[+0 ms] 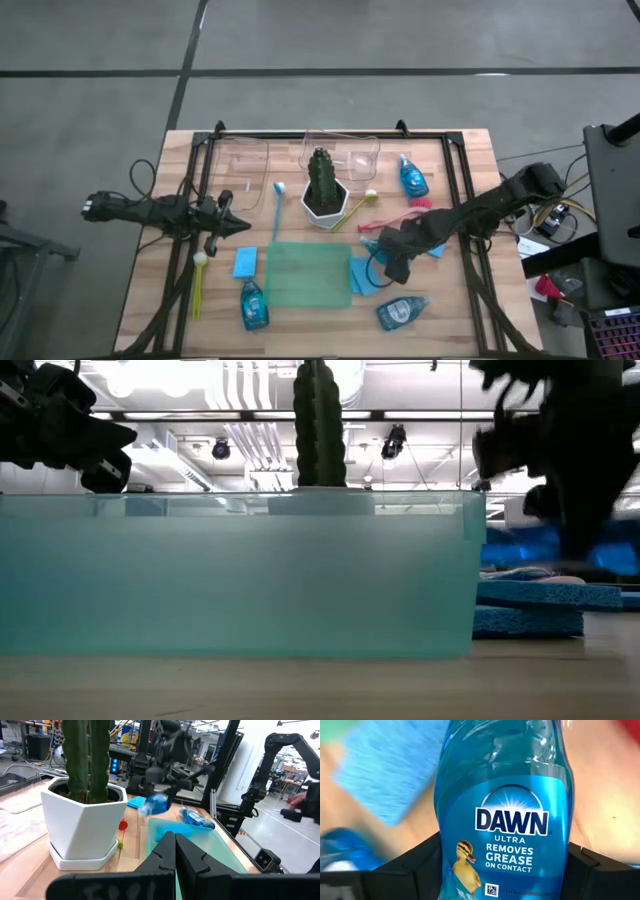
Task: Pick & Place Kitchen Sink Supplies
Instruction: Put the blue dishwashing liquid into the left transparent bin
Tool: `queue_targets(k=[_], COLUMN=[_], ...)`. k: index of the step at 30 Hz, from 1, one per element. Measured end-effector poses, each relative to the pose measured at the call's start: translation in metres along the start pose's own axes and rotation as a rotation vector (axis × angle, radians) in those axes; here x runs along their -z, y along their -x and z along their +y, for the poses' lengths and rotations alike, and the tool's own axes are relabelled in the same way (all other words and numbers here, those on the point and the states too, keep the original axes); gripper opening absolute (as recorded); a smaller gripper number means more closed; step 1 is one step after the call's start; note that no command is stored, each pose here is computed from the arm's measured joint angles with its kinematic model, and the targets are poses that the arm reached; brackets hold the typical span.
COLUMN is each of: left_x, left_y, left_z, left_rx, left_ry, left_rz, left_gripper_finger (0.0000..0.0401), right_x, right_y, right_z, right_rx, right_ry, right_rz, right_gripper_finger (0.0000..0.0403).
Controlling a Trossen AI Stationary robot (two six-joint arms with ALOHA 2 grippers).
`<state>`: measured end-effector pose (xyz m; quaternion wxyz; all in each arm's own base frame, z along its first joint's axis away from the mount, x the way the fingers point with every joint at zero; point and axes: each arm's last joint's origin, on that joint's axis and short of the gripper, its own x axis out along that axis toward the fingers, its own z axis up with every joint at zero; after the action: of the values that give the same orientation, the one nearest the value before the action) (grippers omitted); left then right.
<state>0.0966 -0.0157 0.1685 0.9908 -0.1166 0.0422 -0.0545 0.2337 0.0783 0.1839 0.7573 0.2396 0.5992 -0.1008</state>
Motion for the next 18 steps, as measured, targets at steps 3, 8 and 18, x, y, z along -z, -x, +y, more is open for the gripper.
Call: queue_targets(k=[3,8,18], left_x=[0.000,0.000,0.000], left_y=[0.000,0.000,0.000], left_z=[0.000,0.000,0.000], left_rx=[0.000,0.000,0.000], left_ry=[0.000,0.000,0.000], left_rz=[0.000,0.000,0.000], left_gripper_finger=[0.0000,0.0000,0.0000], right_x=[-0.003,-0.008,-0.027], right_y=[0.020,0.052,0.117], right_z=[0.005,0.012,0.028], right_rx=[-0.064,-0.155,-0.218], right_ry=[0.005,-0.009,-0.048], right_rz=[-0.060,-0.155,-0.440], right_gripper_finger=[0.0269,0.0269,0.0269])
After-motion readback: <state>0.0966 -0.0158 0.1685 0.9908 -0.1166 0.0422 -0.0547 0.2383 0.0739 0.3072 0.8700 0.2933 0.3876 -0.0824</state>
